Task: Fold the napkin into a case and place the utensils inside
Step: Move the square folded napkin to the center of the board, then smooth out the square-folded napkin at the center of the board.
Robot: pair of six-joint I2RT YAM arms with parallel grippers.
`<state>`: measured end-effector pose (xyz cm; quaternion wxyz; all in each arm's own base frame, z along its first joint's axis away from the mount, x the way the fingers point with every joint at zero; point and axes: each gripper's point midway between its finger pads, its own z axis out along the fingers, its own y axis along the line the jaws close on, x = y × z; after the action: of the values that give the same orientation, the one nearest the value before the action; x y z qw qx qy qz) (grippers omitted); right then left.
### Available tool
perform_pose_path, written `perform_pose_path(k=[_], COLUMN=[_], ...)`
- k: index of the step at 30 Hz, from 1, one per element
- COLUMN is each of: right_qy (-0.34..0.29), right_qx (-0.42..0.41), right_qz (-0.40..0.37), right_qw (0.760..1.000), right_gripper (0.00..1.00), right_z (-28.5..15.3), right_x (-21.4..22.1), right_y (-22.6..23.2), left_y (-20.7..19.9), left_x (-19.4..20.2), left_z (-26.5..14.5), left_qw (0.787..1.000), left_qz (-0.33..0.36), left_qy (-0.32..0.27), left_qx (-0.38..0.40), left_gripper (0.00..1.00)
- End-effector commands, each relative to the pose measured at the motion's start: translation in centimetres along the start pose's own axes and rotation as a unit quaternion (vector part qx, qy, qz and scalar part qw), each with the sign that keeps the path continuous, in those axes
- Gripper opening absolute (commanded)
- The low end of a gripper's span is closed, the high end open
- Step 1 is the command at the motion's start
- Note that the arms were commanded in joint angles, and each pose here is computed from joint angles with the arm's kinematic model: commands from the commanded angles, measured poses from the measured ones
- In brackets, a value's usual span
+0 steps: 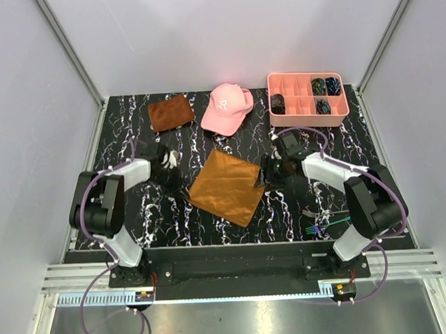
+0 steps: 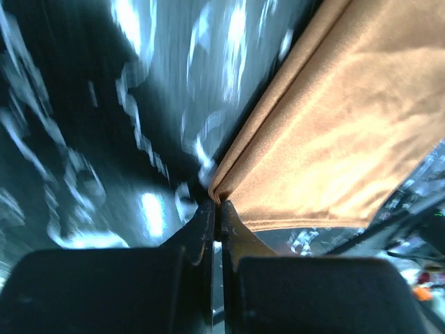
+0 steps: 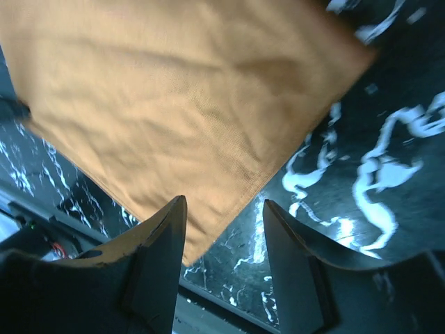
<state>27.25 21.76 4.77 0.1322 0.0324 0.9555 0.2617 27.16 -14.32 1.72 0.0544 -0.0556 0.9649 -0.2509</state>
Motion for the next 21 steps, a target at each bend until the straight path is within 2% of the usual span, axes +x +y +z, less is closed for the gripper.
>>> perform_pose_path(k=[1, 3, 4, 6, 7, 9, 13, 17, 21], right_qy=[-0.036, -0.043, -0.041, -0.041, -0.037, -0.033, -0.053, -0.052, -0.047], right_qx=[0.024, 0.031, 0.032, 0.032, 0.036, 0.054, 0.056, 0.057, 0.054], right_qz=[-0.027, -0.035, -0.039, -0.044, -0.049, -0.053, -0.056, -0.050, -0.049], right_qw=[0.999, 0.998, 0.998, 0.998, 0.997, 0.997, 0.995, 0.996, 0.996], right_gripper=[0.56, 0.57, 0.57, 0.57, 0.57, 0.56, 0.52, 0.37, 0.30], right_z=[-1.2, -1.4, -1.4, -1.0, -0.8, -0.4, -0.8, 0.3, 1.6], right_x=[-3.3, -4.1, -4.2, -4.9, -5.0, -5.7, -7.5, -9.1, -10.2], right_y=[-0.5, -0.7, -0.7, -0.5, -0.6, -1.1, -0.7, -1.4, -1.6], left_y=[-1.8, -2.3, -3.3, -2.9, -3.8, -2.6, -1.7, -1.2, -0.9], left_x=[1.5, 4.0, 3.6, 6.1, 5.5, 7.4, 8.0, 8.1, 8.3], left_z=[0.3, 1.2, 0.8, 1.7, 1.2, 1.9, 1.3, 0.9, 1.3], left_qw=[0.996, 0.996, 0.992, 0.991, 0.985, 0.980, 0.975, 0.975, 0.976], left_qz=[-0.058, -0.064, -0.078, -0.100, -0.118, -0.157, -0.158, -0.158, -0.163], left_qy=[-0.040, -0.032, -0.057, -0.056, -0.083, -0.085, -0.128, -0.140, -0.131], left_qx=[0.051, 0.057, 0.075, 0.074, 0.097, 0.091, 0.085, 0.073, 0.067], left_gripper=[0.00, 0.00, 0.00, 0.00, 0.00, 0.00, 0.00, 0.00, 0.00])
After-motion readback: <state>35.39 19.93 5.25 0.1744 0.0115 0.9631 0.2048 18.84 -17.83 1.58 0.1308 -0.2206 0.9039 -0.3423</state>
